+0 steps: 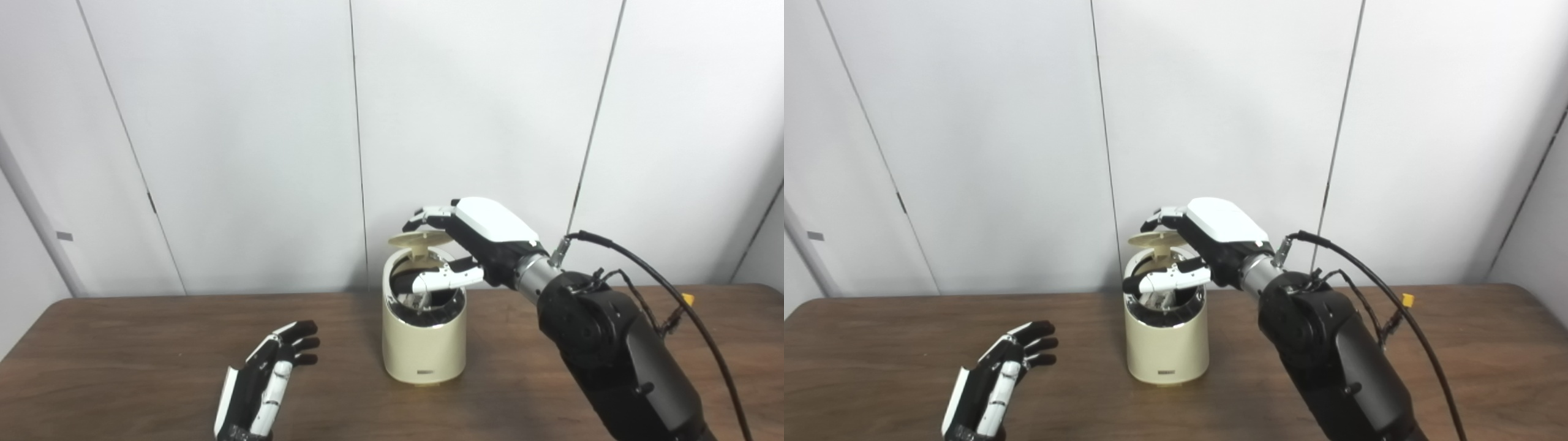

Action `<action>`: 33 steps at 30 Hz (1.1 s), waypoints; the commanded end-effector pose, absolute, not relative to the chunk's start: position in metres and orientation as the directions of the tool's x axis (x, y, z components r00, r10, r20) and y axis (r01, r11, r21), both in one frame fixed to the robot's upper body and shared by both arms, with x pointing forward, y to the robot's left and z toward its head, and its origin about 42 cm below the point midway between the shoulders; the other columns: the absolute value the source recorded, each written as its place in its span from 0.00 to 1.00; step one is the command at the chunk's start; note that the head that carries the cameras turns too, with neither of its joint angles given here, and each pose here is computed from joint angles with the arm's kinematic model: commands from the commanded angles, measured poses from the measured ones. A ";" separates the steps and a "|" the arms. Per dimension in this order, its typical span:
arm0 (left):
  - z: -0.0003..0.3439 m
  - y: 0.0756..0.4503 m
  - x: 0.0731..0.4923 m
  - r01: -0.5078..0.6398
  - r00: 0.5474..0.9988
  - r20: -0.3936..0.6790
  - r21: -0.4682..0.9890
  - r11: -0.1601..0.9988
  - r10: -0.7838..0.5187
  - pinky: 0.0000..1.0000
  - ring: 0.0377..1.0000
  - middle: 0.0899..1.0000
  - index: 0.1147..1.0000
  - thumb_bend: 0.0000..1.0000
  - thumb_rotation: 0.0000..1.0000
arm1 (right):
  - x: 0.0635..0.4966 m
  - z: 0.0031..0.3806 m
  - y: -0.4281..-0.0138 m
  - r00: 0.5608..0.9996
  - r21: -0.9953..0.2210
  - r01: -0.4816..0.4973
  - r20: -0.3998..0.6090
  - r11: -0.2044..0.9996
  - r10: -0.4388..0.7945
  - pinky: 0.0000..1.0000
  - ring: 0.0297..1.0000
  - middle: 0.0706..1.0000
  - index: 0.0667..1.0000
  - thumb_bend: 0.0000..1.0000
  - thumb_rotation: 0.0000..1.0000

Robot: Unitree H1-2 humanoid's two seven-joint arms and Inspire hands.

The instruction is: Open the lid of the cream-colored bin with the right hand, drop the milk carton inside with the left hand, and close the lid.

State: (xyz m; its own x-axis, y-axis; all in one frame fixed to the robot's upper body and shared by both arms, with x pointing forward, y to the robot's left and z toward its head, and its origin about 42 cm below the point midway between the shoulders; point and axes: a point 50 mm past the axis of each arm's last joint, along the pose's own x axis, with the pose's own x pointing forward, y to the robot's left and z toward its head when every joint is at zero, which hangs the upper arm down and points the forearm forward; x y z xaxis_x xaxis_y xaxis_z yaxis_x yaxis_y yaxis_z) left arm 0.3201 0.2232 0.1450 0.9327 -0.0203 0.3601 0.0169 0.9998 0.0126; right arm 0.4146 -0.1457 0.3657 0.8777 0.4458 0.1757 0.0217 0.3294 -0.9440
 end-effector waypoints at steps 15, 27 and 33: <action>0.174 0.215 0.323 0.013 0.892 0.453 0.009 1.000 -0.016 0.64 0.71 0.73 0.72 0.52 0.75 | 0.397 0.366 -0.153 0.856 -0.922 0.061 0.245 0.383 0.454 0.96 0.86 0.82 0.74 0.84 0.89; 0.184 0.217 0.317 0.011 0.888 0.459 0.012 1.000 -0.015 0.62 0.71 0.73 0.72 0.53 0.75 | 0.401 0.333 -0.162 0.896 -0.912 -0.052 0.137 0.407 0.421 0.97 0.86 0.82 0.75 0.85 0.89; 0.185 0.218 0.315 0.006 0.888 0.459 0.019 1.000 -0.014 0.63 0.71 0.73 0.71 0.52 0.75 | 0.402 0.323 -0.165 0.911 -0.897 -0.097 0.095 0.431 0.402 0.95 0.87 0.88 0.77 0.81 0.88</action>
